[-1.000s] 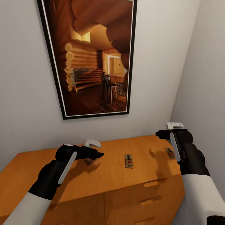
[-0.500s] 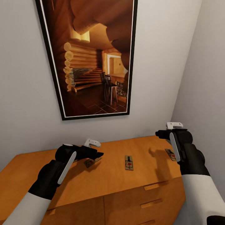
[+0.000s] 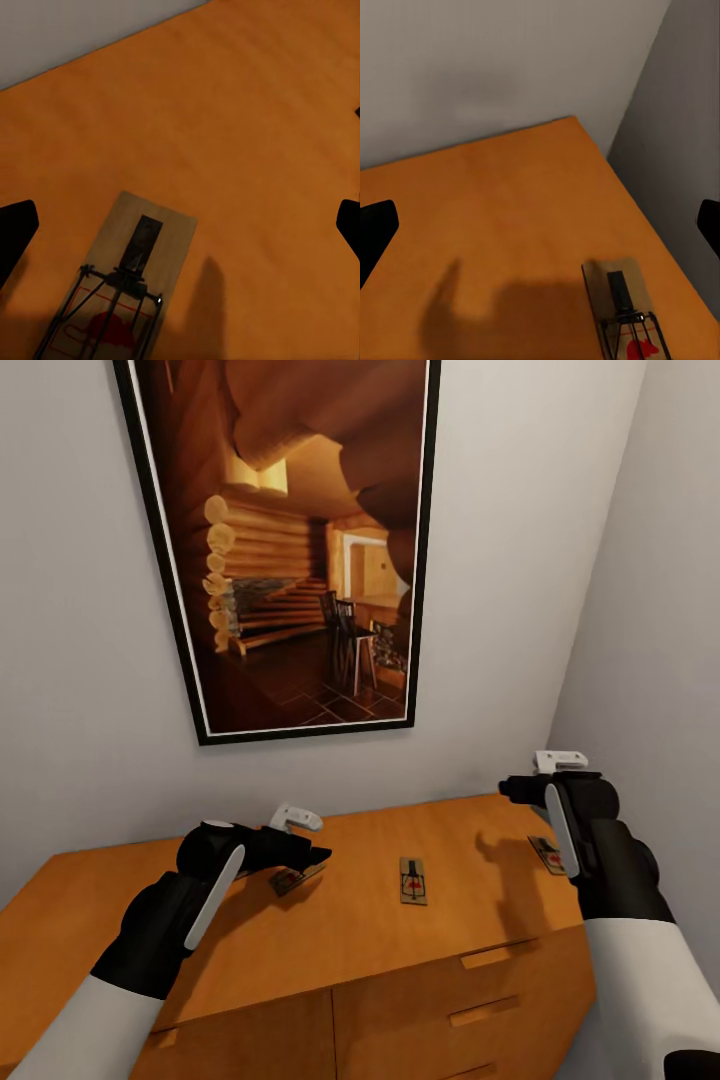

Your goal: Take the four mousetraps from the cabinet in the bathroom and place them on the bathroom floor. Make sure all four end up on the same floor surface, and ensure that at least two of them are either under or directly next to the same bathroom sink.

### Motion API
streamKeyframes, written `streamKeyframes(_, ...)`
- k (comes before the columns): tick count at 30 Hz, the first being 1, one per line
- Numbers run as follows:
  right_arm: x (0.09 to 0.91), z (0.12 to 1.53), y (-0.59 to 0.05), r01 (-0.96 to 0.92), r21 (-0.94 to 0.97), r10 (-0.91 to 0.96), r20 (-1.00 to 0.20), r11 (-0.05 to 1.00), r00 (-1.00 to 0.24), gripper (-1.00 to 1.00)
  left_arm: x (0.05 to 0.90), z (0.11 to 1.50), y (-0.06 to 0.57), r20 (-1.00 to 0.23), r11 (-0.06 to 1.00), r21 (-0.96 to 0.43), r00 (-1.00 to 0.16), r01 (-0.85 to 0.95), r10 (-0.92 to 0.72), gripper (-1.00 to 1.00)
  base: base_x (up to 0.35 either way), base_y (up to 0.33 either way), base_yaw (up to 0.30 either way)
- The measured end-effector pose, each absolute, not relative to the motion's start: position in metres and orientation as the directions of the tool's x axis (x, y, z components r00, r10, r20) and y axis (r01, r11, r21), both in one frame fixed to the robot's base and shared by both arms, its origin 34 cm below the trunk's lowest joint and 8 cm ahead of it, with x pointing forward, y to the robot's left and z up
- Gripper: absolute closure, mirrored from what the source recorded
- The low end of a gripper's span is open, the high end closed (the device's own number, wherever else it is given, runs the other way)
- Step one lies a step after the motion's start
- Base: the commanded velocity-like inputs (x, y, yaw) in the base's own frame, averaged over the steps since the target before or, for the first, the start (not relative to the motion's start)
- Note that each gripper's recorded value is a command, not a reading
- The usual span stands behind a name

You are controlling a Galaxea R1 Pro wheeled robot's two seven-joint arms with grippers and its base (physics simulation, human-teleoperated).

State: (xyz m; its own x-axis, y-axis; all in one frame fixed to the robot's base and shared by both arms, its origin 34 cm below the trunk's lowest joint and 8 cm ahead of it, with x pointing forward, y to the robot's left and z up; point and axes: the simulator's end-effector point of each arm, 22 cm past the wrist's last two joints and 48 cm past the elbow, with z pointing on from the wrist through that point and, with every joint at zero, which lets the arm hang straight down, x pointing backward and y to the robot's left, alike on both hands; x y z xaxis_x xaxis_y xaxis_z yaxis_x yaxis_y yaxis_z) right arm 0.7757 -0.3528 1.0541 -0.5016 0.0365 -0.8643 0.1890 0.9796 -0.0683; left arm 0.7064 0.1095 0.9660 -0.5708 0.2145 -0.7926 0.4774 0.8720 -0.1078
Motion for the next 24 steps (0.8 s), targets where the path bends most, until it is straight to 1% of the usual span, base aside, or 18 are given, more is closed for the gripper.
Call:
streamKeyframes(9, 0.773, 1.046, -0.380, 0.210, -0.082, 0.041, -0.851, 0.974, -0.523, -1.00, 0.708, 0.945, 0.119, -0.761, 0.888, -0.107, -0.612, 0.446, 0.215, -1.00, 0.000, 0.000, 0.000)
streamKeyframes(16, 0.766, 1.020, -0.415, 0.223, -0.076, 0.069, -0.813, 0.972, -0.578, -1.00, 0.708, 0.933, 0.122, -0.741, 0.895, -0.111, -0.636, 0.431, 0.214, -1.00, 0.000, 0.000, 0.000)
streamKeyframes(24, 0.755, 0.992, -0.454, 0.199, -0.015, 0.118, -0.761, 0.980, -0.638, -1.00, 0.707, 0.924, 0.122, -0.727, 0.897, -0.119, -0.653, 0.425, 0.213, -1.00, 0.000, 0.000, 0.000)
